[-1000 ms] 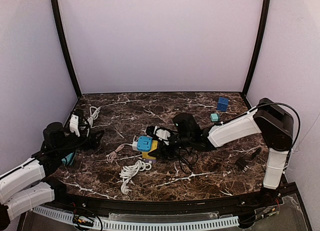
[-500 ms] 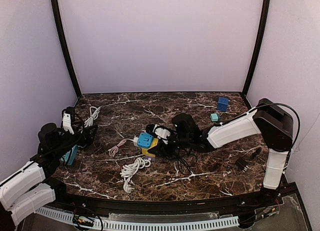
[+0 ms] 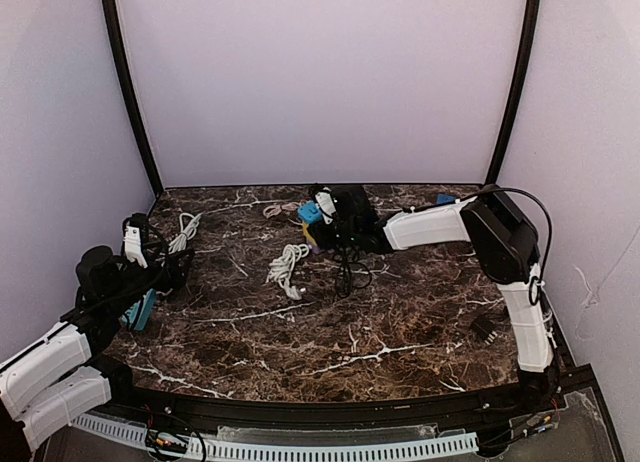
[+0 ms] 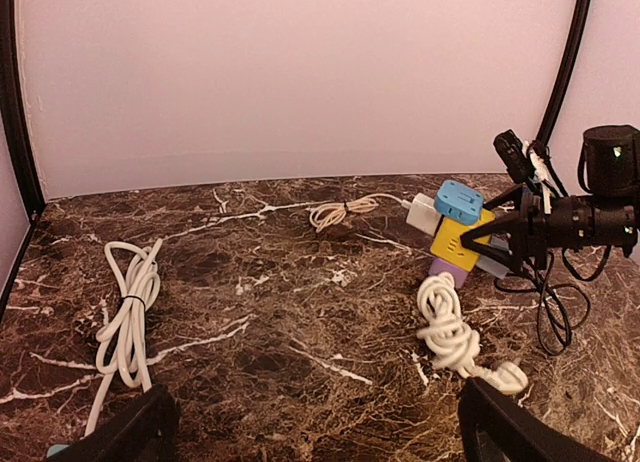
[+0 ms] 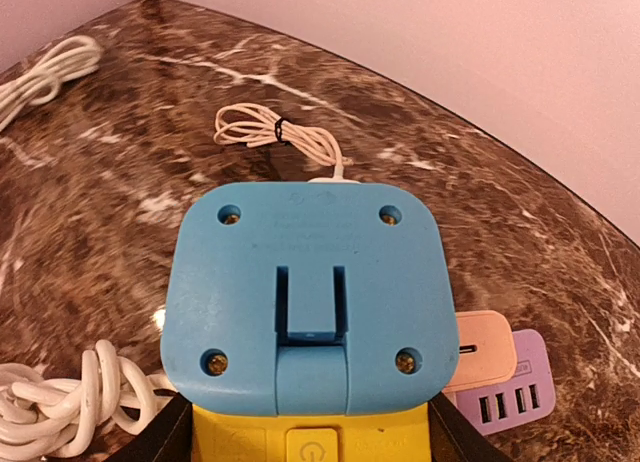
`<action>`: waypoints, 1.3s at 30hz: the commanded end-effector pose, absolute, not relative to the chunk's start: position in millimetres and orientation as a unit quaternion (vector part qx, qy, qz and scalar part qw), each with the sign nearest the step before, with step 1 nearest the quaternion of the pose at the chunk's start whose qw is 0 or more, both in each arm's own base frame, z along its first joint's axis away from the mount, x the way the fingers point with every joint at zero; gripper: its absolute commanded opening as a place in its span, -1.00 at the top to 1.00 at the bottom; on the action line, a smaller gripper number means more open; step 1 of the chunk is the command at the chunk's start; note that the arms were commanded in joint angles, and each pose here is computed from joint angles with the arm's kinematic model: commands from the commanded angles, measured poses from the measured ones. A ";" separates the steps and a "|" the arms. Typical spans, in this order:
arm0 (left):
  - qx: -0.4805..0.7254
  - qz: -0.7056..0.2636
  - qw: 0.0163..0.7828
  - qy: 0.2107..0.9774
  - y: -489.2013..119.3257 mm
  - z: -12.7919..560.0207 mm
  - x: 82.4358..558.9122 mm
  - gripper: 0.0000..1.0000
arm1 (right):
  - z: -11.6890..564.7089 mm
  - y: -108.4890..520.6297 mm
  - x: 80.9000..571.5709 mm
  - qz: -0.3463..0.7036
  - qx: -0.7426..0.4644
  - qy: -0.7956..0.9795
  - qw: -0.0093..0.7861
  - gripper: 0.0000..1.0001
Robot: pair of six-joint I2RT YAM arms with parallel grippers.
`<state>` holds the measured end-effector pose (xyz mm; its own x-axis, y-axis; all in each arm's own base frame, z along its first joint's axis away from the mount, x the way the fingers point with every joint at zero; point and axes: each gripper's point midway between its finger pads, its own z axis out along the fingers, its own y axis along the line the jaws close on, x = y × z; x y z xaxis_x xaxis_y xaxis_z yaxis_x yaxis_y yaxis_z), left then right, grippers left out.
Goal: Insert the plug
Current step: Move the socket to the center of the board, then pick up the socket from the center of the board.
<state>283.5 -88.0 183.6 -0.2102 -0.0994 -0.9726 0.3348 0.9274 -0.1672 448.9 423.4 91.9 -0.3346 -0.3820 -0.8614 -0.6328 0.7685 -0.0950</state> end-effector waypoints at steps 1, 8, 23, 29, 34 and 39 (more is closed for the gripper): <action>0.074 -0.170 0.623 0.760 -84.3 178.6 283.4 -0.97 | 77.7 373.7 507.7 0.063 -0.214 0.853 0.472 0.25; 0.066 -0.166 0.617 0.766 -80.1 174.6 284.8 -0.97 | 85.9 371.2 537.7 0.081 -0.182 0.856 0.478 0.08; 0.115 0.011 0.527 0.842 -43.2 209.1 309.4 -0.96 | 194.2 348.0 513.1 0.090 -0.177 0.819 0.538 -0.97; 0.235 0.120 0.262 0.928 -11.2 216.6 292.6 -0.97 | 234.6 319.9 465.8 0.113 -0.189 0.800 0.558 -0.97; 0.207 0.069 0.043 0.975 14.4 164.1 265.4 -0.97 | 233.4 306.7 432.0 0.152 -0.187 0.800 0.550 -0.97; 0.147 0.041 -0.019 0.988 48.1 116.4 248.7 -0.97 | 223.8 304.0 410.8 0.176 -0.193 0.805 0.532 -0.97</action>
<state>313.0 36.9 146.8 -0.9300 0.3171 -0.1857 0.2830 0.9405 0.1883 426.5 299.6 236.5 -0.3214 -0.1408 -0.9364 -0.4613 0.8869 0.0250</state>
